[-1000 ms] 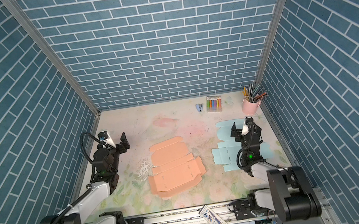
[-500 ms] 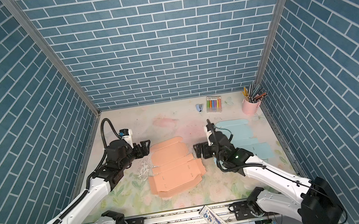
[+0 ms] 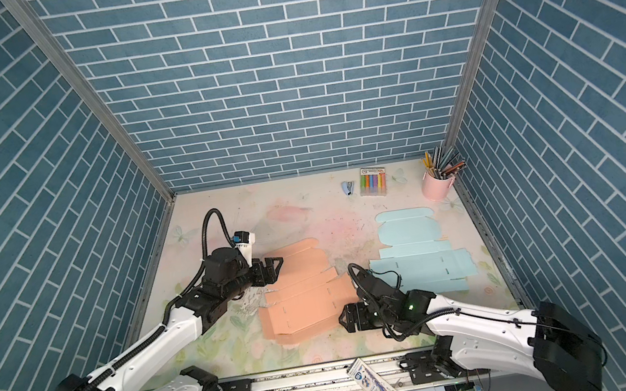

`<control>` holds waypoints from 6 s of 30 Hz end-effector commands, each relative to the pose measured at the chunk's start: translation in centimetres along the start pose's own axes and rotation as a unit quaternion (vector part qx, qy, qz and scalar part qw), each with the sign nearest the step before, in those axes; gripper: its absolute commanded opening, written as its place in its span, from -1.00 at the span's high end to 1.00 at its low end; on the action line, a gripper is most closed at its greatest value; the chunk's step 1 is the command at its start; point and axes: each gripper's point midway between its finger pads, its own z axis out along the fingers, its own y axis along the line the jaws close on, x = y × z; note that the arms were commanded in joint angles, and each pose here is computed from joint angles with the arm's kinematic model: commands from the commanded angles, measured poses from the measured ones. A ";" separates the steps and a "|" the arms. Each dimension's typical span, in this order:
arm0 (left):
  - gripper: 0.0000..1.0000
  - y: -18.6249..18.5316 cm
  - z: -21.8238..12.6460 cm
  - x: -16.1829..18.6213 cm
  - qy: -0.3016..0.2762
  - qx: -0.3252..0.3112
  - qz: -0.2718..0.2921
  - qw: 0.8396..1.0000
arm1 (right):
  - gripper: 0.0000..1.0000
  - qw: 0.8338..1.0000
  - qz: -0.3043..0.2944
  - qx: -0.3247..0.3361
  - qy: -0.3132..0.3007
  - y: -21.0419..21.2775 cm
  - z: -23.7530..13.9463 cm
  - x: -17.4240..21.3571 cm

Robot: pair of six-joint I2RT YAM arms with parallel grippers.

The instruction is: Fold the paper box

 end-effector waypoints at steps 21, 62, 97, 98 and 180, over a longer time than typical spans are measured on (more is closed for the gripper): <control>-0.77 -1.5 0.0 2.7 0.013 0.027 -0.001 1.000 | 0.62 0.999 0.002 -0.002 -0.033 1.4 2.6 -2.6; -0.77 -2.1 0.9 3.8 0.043 0.043 0.012 0.998 | 0.03 0.984 -0.131 0.122 0.007 -2.7 1.4 -11.2; -0.75 -1.6 0.7 2.9 0.040 0.021 -0.001 0.999 | 0.84 0.893 -0.425 0.134 0.064 -0.2 6.6 -19.3; -0.75 -1.5 0.8 3.2 0.043 0.020 -0.003 0.999 | 0.83 0.886 -0.439 0.131 0.067 0.2 7.1 -19.9; -0.14 -6.4 -0.1 12.7 0.128 0.115 -0.048 0.984 | 0.90 0.994 -0.004 -0.109 -0.029 0.3 7.2 -16.0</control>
